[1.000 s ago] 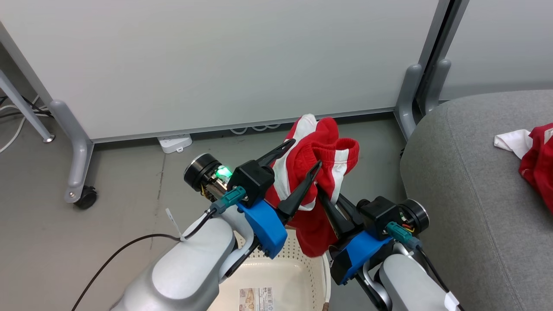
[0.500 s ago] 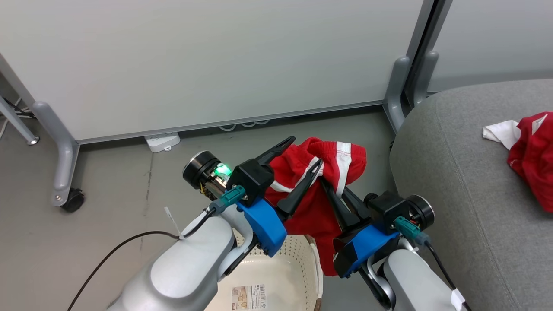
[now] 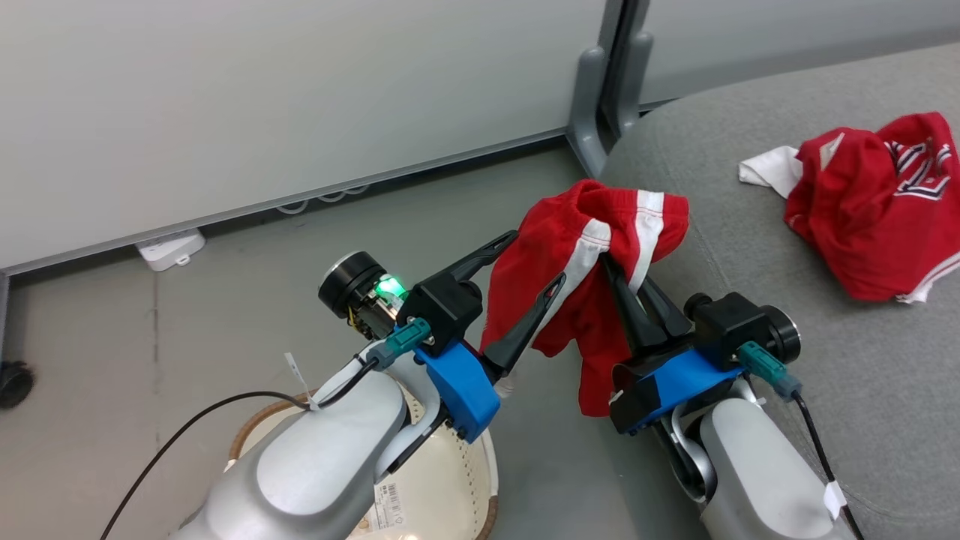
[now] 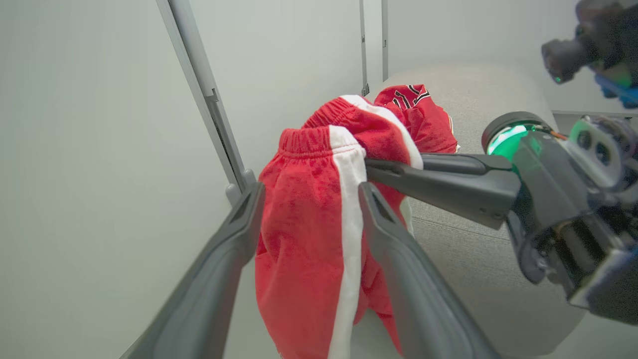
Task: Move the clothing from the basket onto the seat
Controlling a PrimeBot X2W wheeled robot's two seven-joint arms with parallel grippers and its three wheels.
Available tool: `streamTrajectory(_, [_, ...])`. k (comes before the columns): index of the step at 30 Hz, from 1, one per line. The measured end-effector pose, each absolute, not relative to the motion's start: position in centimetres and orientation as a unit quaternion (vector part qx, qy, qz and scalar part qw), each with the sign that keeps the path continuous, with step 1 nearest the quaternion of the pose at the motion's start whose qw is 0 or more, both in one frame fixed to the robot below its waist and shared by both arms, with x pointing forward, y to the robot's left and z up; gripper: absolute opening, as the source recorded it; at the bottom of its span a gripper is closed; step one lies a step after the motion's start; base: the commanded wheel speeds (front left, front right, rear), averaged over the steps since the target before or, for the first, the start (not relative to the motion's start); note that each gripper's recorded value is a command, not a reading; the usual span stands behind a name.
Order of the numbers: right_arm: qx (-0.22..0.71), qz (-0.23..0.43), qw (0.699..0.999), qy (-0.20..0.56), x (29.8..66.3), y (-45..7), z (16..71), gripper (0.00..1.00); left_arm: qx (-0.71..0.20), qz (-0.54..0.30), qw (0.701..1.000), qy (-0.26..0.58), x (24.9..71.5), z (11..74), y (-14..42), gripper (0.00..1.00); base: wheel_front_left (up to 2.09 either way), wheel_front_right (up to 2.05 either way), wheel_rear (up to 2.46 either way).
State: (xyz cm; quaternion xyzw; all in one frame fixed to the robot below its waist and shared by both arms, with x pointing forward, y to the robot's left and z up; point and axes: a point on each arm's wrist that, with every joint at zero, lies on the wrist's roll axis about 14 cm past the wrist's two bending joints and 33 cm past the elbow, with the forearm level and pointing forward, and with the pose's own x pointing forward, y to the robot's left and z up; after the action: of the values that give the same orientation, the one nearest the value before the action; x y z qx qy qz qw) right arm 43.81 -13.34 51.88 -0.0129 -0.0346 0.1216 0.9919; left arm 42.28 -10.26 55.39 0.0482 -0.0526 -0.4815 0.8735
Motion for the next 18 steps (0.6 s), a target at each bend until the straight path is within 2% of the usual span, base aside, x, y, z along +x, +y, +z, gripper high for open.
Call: streamTrajectory(18, [-0.030,-0.085,0.996,-0.020,39.2,-27.5,51.2,0.00,0.021,-0.610,0.791,-0.036,38.3,53.1,-19.3,1.00,0.00,0.00,0.00])
